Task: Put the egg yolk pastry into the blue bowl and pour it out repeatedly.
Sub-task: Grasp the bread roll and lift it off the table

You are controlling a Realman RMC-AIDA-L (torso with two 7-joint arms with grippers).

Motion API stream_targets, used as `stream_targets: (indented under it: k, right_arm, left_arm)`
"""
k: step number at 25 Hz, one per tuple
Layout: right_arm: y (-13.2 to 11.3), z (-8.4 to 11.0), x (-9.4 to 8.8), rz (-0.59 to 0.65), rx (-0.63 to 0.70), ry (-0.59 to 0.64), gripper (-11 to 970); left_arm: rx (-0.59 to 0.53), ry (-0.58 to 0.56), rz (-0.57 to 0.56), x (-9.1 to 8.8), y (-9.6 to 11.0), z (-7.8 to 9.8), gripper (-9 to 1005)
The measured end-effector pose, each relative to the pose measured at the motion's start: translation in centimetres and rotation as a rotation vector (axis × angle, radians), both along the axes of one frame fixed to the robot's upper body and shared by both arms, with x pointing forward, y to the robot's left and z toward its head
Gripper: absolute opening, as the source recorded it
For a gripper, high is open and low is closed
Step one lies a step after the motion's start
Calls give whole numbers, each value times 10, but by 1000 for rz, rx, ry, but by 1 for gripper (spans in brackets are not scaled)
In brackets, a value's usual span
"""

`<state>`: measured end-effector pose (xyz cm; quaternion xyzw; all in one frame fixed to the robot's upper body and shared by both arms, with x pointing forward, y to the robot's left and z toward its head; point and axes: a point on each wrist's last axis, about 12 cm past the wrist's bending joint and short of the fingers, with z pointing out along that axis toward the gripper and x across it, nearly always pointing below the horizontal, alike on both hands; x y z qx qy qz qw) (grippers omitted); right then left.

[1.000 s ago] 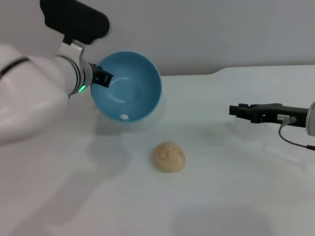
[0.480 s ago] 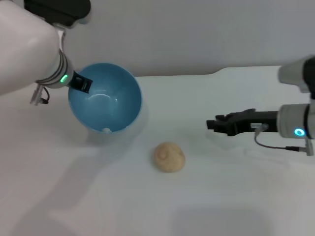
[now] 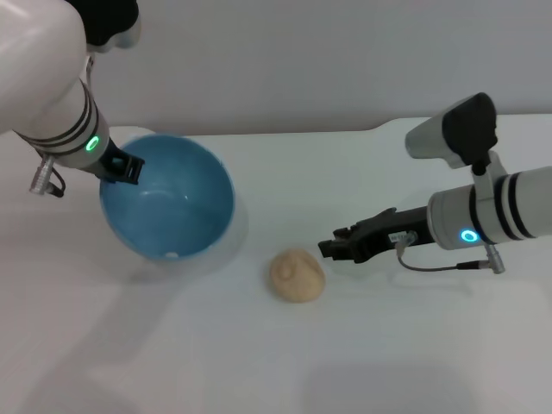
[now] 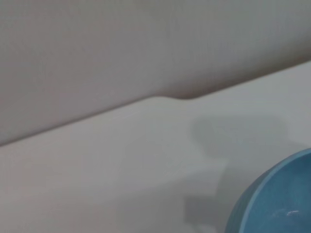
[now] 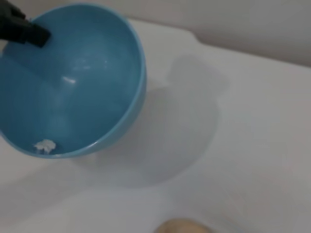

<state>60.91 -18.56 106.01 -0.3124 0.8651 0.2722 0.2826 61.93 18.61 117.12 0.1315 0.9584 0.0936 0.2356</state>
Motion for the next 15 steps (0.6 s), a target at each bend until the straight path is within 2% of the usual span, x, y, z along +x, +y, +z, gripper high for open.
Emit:
stream_targets:
  k: [15]
  right_arm:
    - [27,1,-4,82,-45,44,461]
  left_arm:
    - [6,23,-1,-2,1,-2,10]
